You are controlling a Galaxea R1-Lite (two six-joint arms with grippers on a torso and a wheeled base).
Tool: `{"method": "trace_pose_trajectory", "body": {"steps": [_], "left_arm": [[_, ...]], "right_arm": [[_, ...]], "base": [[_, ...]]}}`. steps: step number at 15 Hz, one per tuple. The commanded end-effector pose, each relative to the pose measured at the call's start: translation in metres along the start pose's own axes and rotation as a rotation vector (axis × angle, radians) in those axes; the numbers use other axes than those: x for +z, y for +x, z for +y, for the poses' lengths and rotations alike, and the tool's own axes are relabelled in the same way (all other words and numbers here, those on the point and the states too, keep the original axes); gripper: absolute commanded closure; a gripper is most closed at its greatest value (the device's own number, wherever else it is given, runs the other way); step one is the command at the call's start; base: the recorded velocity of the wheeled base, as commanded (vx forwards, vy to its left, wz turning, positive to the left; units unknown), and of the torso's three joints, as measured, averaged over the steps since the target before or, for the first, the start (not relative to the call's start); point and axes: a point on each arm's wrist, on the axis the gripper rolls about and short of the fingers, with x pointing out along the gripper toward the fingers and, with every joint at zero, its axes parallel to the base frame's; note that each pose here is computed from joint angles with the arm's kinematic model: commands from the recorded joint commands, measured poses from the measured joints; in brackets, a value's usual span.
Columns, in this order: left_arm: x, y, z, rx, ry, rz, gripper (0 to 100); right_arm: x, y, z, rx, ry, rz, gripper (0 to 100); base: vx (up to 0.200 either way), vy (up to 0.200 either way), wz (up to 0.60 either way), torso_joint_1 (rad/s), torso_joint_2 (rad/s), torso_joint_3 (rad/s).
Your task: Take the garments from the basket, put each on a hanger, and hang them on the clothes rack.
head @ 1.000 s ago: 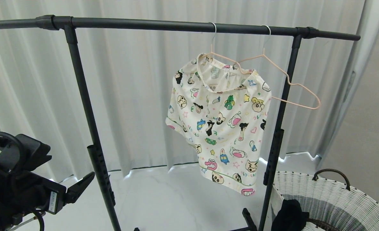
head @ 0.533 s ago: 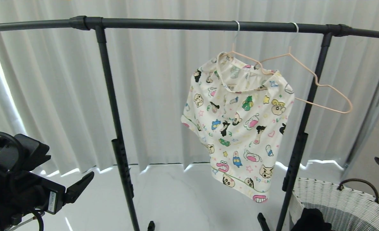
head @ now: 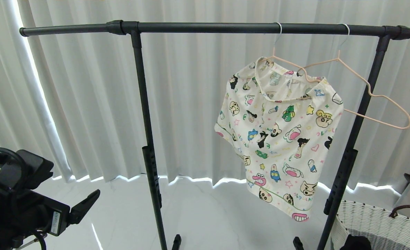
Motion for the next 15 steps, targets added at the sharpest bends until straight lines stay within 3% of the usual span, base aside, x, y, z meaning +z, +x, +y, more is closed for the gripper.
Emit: {"method": "trace_pose_trajectory", "body": {"steps": [1, 3, 11, 15], "left_arm": [[-0.0005, -0.0012, -0.0001, 0.006, 0.000, -0.002, 0], [-0.0001, -0.0024, 0.0001, 0.009, 0.000, -0.007, 0], [0.0003, -0.0030, -0.0004, 0.006, 0.003, -0.012, 0], [0.0011, -0.0037, -0.0020, -0.005, 0.009, -0.018, 0]], "right_arm": [[-0.0003, 0.0009, 0.0003, 0.001, -0.001, 0.004, 0], [-0.0003, 0.0009, 0.0003, 0.001, -0.001, 0.004, 0], [-0.0013, 0.0013, 0.0010, 0.004, -0.004, 0.009, 0], [-0.0068, 0.0013, 0.0039, 0.013, -0.010, 0.025, 0]], "base": [[-0.200, -0.200, 0.00, 0.002, 0.00, 0.002], [-0.200, -0.200, 0.00, 0.012, 0.01, -0.002], [0.000, 0.000, 0.00, 0.000, 0.00, 0.000], [0.000, -0.200, 0.00, 0.002, 0.00, 0.005]]}}
